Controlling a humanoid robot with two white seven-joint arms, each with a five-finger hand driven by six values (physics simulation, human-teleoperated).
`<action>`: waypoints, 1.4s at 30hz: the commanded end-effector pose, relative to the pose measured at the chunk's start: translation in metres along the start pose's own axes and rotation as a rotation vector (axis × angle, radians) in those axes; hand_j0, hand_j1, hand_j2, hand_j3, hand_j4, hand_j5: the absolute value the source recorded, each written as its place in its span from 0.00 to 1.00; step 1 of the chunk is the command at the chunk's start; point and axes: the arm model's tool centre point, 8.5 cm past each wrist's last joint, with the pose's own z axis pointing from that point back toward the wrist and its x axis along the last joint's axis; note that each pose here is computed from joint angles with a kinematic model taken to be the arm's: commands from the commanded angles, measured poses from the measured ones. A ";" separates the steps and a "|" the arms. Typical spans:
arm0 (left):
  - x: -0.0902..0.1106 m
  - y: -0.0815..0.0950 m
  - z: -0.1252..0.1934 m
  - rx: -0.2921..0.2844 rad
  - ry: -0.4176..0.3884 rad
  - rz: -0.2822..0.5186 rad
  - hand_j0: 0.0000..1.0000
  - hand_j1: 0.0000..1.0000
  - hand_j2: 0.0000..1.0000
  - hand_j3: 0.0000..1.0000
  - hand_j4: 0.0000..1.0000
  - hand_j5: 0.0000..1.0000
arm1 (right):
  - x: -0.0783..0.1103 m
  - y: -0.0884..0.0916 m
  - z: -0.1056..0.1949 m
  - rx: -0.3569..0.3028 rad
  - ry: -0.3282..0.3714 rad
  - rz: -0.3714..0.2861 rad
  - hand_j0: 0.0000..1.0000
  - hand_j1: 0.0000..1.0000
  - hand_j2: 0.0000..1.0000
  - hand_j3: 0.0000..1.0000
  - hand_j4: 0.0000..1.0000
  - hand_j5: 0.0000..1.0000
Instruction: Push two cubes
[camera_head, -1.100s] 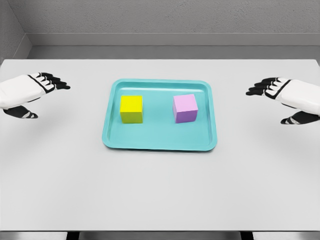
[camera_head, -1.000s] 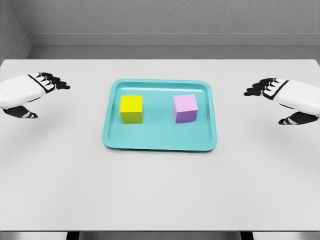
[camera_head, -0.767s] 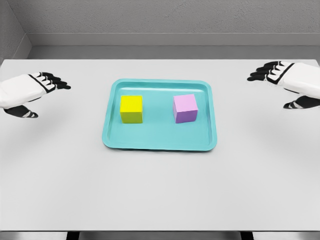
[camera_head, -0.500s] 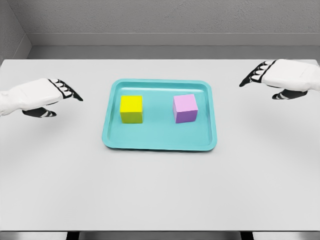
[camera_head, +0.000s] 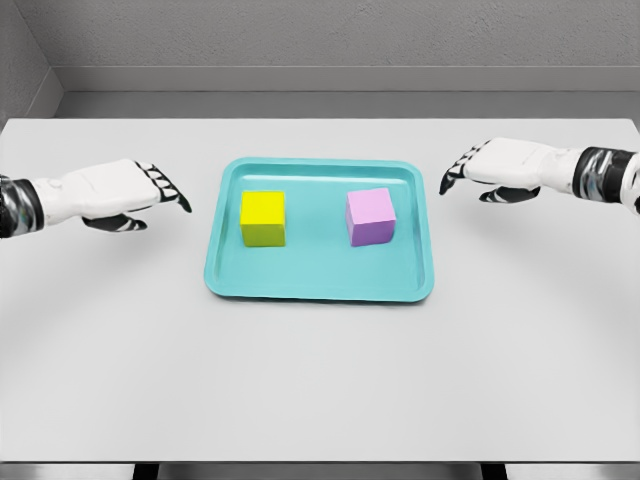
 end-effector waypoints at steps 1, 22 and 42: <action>0.005 -0.002 -0.006 0.001 -0.016 0.009 0.74 0.74 0.74 0.74 0.74 0.74 | 0.003 0.000 -0.009 -0.013 -0.012 -0.022 0.63 0.63 0.63 0.63 0.63 0.63; 0.018 0.001 -0.056 -0.029 -0.075 0.027 0.75 0.75 0.75 0.75 0.75 0.75 | 0.026 0.010 -0.036 0.005 -0.079 -0.034 0.62 0.62 0.62 0.62 0.62 0.62; 0.030 0.009 -0.071 0.001 -0.110 0.031 0.74 0.74 0.74 0.74 0.74 0.74 | 0.045 0.012 -0.056 0.014 -0.126 -0.022 0.62 0.62 0.62 0.62 0.62 0.62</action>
